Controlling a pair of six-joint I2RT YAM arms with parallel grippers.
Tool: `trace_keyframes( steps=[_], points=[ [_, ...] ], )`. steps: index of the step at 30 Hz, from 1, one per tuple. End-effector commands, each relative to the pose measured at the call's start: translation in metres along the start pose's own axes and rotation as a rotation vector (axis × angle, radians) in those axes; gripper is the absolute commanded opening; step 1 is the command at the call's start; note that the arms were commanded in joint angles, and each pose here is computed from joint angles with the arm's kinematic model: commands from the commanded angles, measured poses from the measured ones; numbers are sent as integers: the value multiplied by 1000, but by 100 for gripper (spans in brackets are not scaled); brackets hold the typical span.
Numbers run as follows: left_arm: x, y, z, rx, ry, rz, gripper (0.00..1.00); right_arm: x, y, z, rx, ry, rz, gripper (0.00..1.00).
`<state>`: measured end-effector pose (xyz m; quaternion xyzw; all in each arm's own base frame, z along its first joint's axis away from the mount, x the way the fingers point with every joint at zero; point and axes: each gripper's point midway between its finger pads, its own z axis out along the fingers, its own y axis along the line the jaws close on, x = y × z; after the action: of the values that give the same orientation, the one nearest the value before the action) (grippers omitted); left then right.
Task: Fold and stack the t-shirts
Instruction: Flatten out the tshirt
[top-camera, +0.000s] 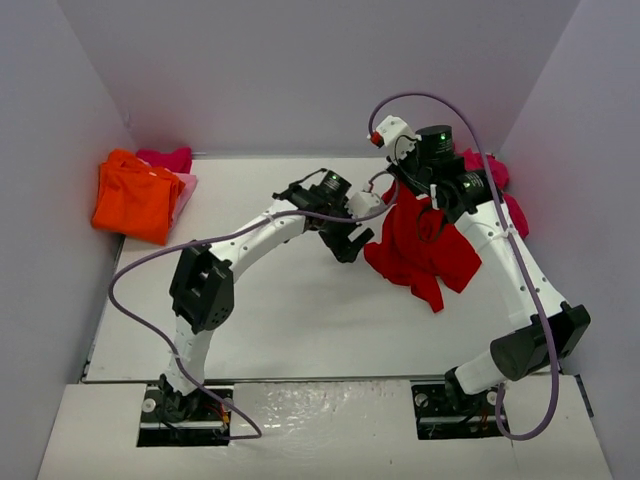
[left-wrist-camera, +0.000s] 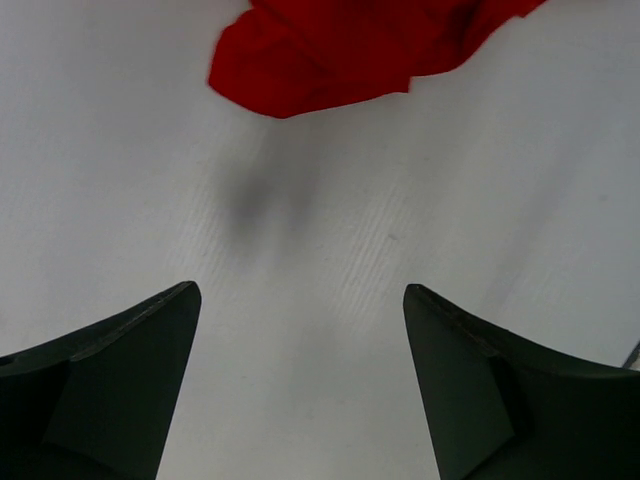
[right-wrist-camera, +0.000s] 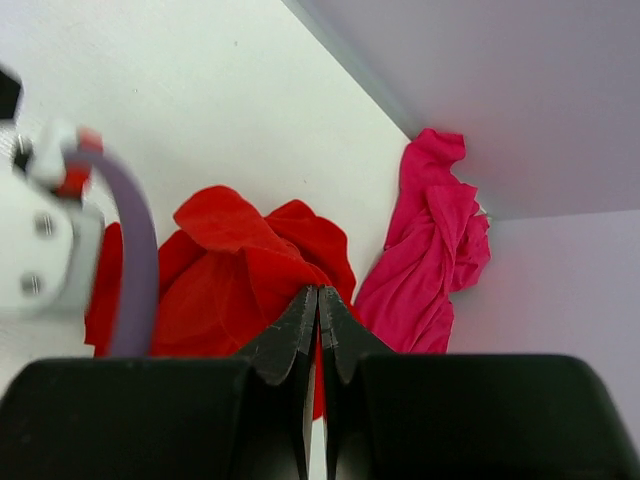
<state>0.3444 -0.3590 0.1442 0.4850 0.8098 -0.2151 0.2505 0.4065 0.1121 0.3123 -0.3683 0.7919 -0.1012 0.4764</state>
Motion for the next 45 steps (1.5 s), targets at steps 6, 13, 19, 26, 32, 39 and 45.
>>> trace_keyframes(
  steps=[6, 13, 19, 26, 32, 39, 45],
  points=[
    [-31, -45, 52, 87, -19, 13, 77, -19, -13, 10, 67, -61, 62, 0],
    [-39, -47, 88, 101, 10, 5, 72, -4, -10, 13, 79, -21, 53, 0],
    [-42, -60, 91, -27, 24, 153, 72, 2, -9, 18, 81, -1, 53, 0],
    [-29, -79, 95, -80, 59, 254, 72, 0, -6, 22, 68, -9, 71, 0],
    [-33, -71, 112, -79, 66, 248, 52, 4, -2, 19, 58, -7, 73, 0],
    [-32, -46, 121, -166, 86, 244, 0, 8, -2, 15, 63, -2, 59, 0],
    [-10, 28, 74, -273, 82, 141, 0, 6, -13, 11, 104, -5, 51, 0]
  ],
)
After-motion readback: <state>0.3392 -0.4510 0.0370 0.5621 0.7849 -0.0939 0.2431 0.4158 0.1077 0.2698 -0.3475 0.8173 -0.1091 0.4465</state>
